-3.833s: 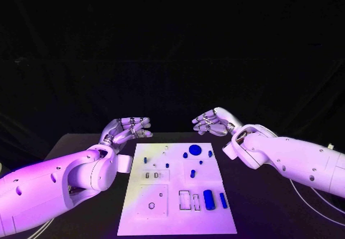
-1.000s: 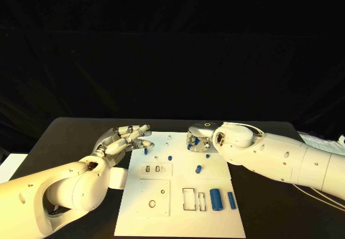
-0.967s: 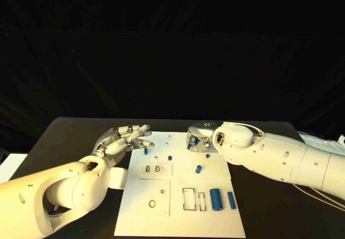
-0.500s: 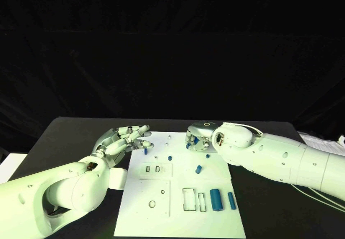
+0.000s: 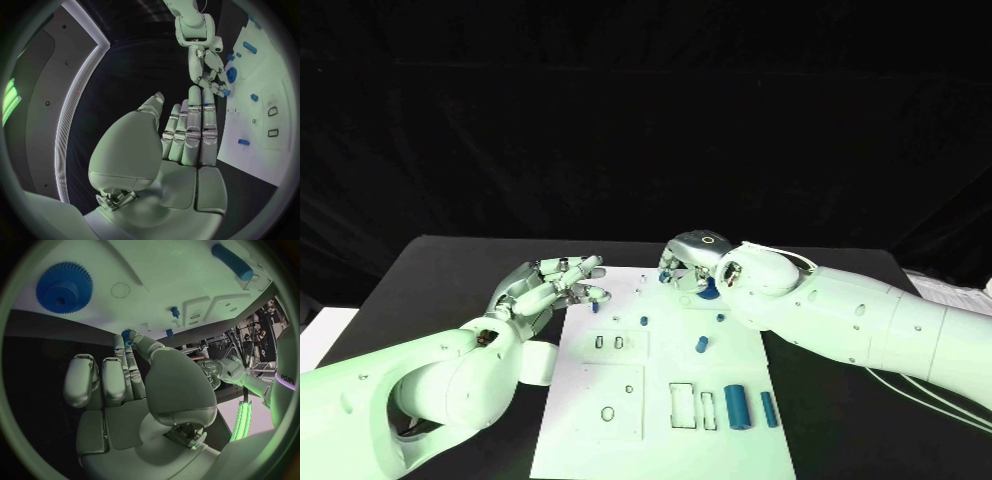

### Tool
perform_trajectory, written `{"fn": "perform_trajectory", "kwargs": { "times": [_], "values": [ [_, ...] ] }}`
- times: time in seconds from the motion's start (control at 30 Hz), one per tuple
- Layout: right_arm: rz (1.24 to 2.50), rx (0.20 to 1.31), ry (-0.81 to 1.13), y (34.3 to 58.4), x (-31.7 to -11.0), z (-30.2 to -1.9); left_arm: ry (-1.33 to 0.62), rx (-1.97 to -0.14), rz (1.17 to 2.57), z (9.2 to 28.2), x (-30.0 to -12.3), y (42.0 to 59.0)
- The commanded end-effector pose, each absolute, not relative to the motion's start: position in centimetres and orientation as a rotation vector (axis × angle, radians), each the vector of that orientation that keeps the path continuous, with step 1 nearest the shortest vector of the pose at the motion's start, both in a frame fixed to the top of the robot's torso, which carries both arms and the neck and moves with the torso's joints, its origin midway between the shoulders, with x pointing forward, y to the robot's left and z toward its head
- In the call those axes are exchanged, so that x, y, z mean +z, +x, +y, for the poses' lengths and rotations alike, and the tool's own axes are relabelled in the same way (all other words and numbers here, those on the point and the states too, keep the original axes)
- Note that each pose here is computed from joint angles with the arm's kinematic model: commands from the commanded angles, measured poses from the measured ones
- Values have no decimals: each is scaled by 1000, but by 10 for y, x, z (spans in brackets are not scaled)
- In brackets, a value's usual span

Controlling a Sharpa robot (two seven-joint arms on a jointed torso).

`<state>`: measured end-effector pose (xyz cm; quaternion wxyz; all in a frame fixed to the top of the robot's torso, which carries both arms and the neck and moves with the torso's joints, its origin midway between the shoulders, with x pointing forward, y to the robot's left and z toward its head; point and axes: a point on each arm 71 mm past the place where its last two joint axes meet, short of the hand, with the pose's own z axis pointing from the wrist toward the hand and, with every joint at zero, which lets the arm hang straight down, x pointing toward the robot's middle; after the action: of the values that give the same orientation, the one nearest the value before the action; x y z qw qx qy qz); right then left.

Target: Assemble the parts on the task board

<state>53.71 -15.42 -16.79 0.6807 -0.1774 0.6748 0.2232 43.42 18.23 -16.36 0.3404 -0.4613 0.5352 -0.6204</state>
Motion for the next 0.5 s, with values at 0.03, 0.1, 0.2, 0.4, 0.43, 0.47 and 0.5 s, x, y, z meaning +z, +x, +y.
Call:
{"fn": "perform_trajectory", "kwargs": {
  "times": [0.03,0.1,0.2,0.4,0.43,0.47,0.5],
  "values": [
    [1461,497,-384,540,-164,-150,-1191,-1646,1397,180,-161,433],
    [1460,498,-385,542,-164,-147,-1190,-1647,1396,180,-160,433],
    [1463,498,-388,545,-165,-142,-1188,-1648,1395,180,-159,433],
    [1471,503,-397,548,-167,-133,-1187,-1648,1395,179,-159,434],
    [1473,505,-399,548,-168,-131,-1187,-1648,1395,179,-159,434],
    [1475,506,-400,548,-168,-130,-1187,-1648,1395,179,-159,434],
    [1476,507,-402,548,-168,-129,-1187,-1648,1395,179,-159,434]
  ]
}}
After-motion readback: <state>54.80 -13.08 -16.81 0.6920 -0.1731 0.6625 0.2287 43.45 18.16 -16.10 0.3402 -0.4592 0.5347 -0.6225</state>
